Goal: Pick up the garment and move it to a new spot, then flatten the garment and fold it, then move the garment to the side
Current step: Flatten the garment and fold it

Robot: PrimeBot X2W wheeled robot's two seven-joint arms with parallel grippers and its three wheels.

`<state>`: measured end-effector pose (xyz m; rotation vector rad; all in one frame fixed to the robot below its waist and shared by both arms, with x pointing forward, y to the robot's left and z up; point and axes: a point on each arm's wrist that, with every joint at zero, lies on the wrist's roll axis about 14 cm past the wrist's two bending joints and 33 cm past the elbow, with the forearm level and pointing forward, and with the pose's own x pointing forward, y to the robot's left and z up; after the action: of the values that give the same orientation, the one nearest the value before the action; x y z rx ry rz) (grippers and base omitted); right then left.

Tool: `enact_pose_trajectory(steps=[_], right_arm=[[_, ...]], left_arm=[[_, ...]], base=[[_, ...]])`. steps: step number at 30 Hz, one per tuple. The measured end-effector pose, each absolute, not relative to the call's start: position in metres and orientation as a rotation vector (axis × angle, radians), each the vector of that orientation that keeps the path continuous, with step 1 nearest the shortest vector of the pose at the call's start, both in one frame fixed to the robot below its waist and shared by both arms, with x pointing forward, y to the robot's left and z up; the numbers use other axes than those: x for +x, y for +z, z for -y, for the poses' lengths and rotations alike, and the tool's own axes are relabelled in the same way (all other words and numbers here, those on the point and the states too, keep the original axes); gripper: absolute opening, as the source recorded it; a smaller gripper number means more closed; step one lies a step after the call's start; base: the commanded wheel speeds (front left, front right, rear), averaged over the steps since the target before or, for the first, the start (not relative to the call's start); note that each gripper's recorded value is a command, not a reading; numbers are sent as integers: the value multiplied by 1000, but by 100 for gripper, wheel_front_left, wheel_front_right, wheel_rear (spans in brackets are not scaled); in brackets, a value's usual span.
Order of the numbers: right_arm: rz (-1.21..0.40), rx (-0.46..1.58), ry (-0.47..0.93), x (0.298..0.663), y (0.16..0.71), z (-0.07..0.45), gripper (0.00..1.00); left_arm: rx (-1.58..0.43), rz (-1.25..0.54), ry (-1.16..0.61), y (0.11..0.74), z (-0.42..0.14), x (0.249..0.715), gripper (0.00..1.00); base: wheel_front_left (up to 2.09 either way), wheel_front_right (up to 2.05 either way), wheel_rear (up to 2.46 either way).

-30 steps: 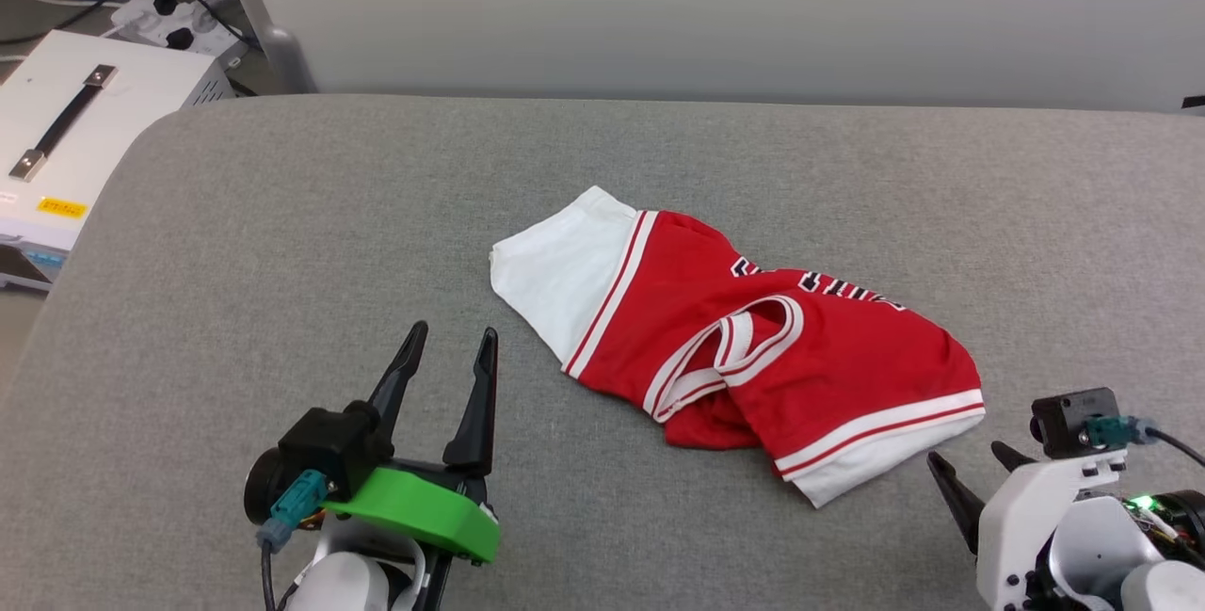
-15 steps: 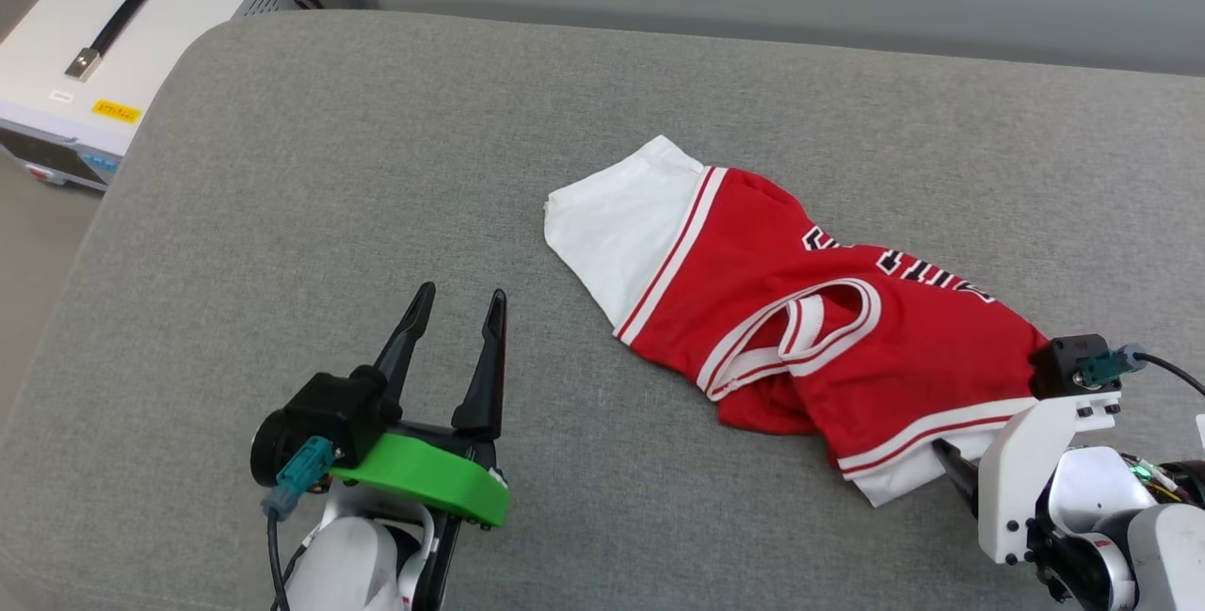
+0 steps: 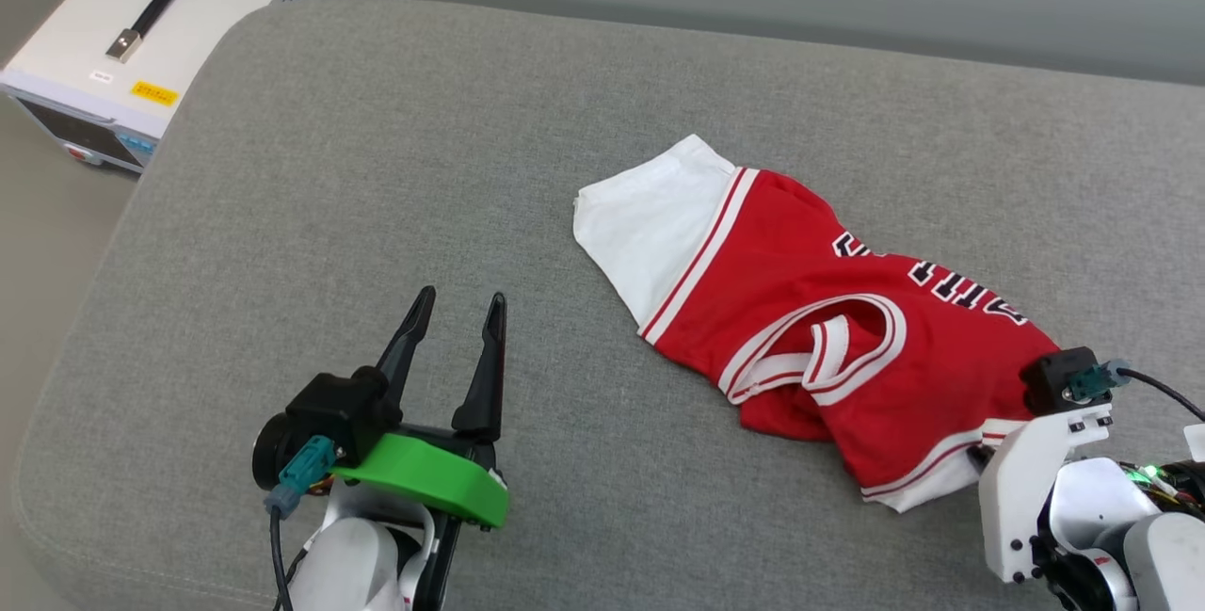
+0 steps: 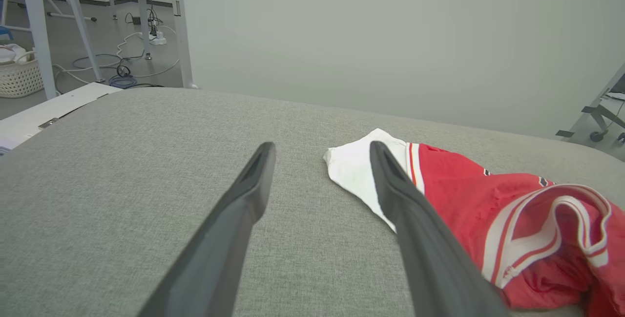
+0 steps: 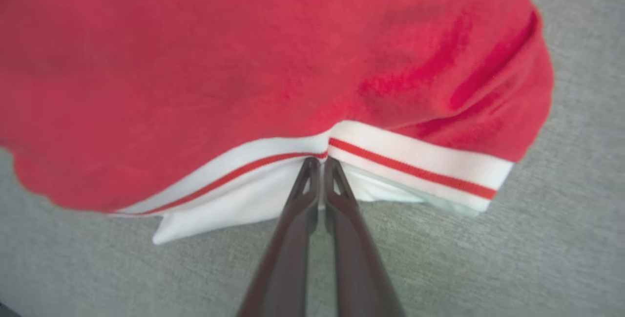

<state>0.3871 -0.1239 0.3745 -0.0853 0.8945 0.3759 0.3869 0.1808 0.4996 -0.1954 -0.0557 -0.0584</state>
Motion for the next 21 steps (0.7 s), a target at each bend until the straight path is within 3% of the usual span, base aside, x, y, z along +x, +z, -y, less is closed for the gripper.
enact_pose_trajectory(steps=[5,14,21], right_arm=[[-876,-212,342,379,390,162,0],[-871,-620,211,392,442,276,0],[-905,-717,159,418,435,310,0]], left_arm=[[-196,80,-70,509,-178,381,100],[-200,107,-109,518,-166,380,100],[-203,70,-96,506,-170,381,100]], base=[[0,0,0],[0,0,0],[0,0,0]])
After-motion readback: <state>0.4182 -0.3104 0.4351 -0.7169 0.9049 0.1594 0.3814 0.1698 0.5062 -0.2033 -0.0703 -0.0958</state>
